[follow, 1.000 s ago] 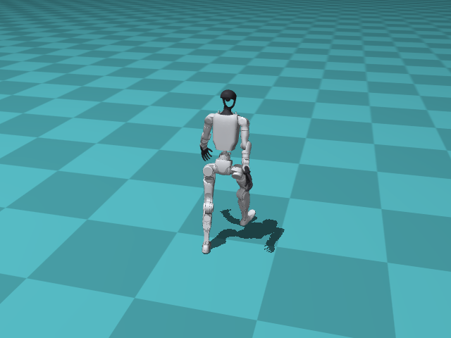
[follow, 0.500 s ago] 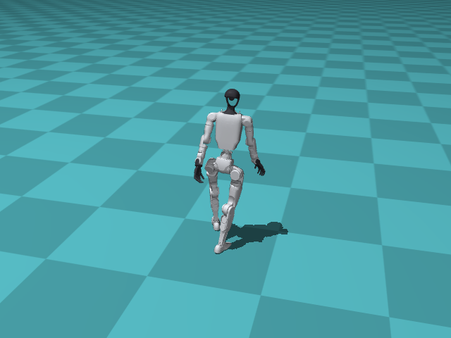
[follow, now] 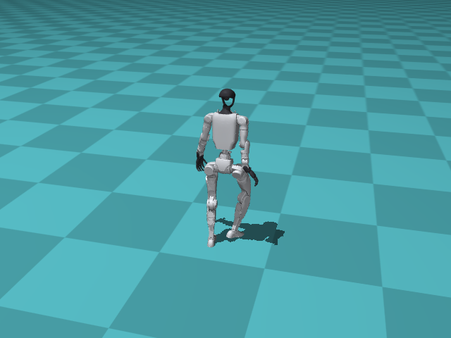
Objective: Walk run
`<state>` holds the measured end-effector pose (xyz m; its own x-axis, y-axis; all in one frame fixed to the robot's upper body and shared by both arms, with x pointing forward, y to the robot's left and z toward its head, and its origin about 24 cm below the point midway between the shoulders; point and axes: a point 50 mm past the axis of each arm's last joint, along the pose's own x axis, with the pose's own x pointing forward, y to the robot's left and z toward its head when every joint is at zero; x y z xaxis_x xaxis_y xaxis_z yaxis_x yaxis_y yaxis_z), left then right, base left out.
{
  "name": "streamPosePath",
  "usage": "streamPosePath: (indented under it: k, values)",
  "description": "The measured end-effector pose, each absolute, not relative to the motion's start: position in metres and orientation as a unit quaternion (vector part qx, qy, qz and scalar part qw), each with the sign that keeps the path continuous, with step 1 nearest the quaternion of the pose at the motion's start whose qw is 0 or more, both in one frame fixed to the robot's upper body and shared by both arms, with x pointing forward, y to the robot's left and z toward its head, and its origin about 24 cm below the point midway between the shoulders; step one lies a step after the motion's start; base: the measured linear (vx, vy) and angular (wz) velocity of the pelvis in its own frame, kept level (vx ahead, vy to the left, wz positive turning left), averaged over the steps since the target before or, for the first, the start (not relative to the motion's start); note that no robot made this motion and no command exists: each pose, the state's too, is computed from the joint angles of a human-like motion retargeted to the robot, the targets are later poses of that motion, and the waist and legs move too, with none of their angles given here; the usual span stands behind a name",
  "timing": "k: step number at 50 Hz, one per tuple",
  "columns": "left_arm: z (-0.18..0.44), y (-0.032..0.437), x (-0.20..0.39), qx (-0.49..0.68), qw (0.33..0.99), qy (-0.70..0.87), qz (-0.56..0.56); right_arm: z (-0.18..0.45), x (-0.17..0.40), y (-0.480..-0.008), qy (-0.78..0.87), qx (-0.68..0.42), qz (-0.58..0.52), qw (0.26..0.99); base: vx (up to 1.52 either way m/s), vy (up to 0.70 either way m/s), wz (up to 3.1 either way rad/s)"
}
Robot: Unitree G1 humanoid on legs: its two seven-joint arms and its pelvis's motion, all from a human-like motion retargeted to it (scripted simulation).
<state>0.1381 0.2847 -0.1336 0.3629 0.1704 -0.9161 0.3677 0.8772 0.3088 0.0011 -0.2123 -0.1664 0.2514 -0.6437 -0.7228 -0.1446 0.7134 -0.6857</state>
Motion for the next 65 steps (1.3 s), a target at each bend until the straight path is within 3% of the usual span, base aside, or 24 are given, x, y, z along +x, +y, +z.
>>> streamPosePath:
  k: [5, 8, 12, 15, 17, 22, 26, 33, 38, 40, 42, 47, 51, 55, 60, 65]
  values:
    - [-0.067, 0.307, 0.232, 0.313, 0.863, 0.393, -0.045, -0.162, -0.031, -0.232, 0.607, -0.439, -0.033, 0.661, 1.05, -0.18, 0.81]
    - [-0.045, 0.294, 0.255, 0.344, 0.886, 0.308, -0.047, -0.159, -0.059, -0.238, 0.651, -0.446, 0.033, 0.614, 1.40, -0.28, 0.55]
    - [-0.064, 0.273, 0.226, 0.309, 0.914, 0.261, -0.022, -0.158, -0.079, -0.236, 0.711, -0.404, 0.086, 0.569, 1.37, -0.22, -0.11]
    - [-0.105, 0.258, 0.169, 0.252, 0.908, 0.333, -0.030, -0.161, -0.072, -0.233, 0.708, -0.405, 0.111, 0.568, 1.32, -0.12, 0.01]
    - [-0.139, 0.245, 0.121, 0.215, 0.869, 0.444, -0.043, -0.163, -0.060, -0.231, 0.681, -0.429, 0.144, 0.576, 1.32, -0.24, -0.20]
    - [-0.175, 0.222, 0.000, 0.110, 0.694, 0.705, -0.096, -0.172, 0.009, -0.223, 0.612, -0.486, 0.161, 0.603, 0.93, -0.21, 0.00]
    - [-0.167, 0.193, -0.085, -0.011, 0.587, 0.809, -0.020, -0.167, 0.078, -0.216, 0.556, -0.483, 0.112, 0.667, 0.78, -0.04, -1.14]
    - [-0.147, 0.162, -0.159, -0.105, 0.524, 0.845, 0.026, -0.128, 0.194, -0.217, 0.396, -0.519, 0.061, 0.755, 1.05, 0.15, -0.81]
    - [-0.138, 0.169, -0.173, -0.087, 0.472, 0.877, -0.008, -0.114, 0.215, -0.211, 0.329, -0.541, 0.052, 0.772, 1.13, 0.16, -0.36]
    - [-0.139, 0.174, -0.167, -0.077, 0.464, 0.882, -0.022, -0.124, 0.195, -0.212, 0.347, -0.531, 0.060, 0.771, 1.50, 0.25, -0.42]
    - [-0.148, 0.178, -0.148, -0.071, 0.498, 0.863, -0.043, -0.139, 0.163, -0.215, 0.385, -0.514, 0.081, 0.762, 1.40, 0.21, -0.71]
    - [-0.173, 0.196, -0.056, -0.046, 0.632, 0.771, -0.064, -0.167, 0.084, -0.213, 0.508, -0.443, 0.117, 0.729, 1.13, 0.21, -0.21]
    - [-0.170, 0.236, 0.046, 0.092, 0.727, 0.679, -0.037, -0.173, 0.029, -0.219, 0.601, -0.402, 0.096, 0.683, 0.74, 0.15, 0.82]
    - [-0.144, 0.258, 0.140, 0.194, 0.807, 0.558, -0.029, -0.170, -0.029, -0.231, 0.680, -0.393, 0.090, 0.613, 1.00, 0.10, 1.49]
    - [-0.086, 0.271, 0.239, 0.214, 0.879, 0.423, -0.046, -0.163, -0.074, -0.233, 0.744, -0.353, 0.122, 0.554, 0.95, -0.11, 0.95]
    - [-0.045, 0.256, 0.286, 0.227, 0.924, 0.299, -0.069, -0.159, -0.097, -0.224, 0.782, -0.286, 0.129, 0.538, 1.09, -0.27, 0.31]
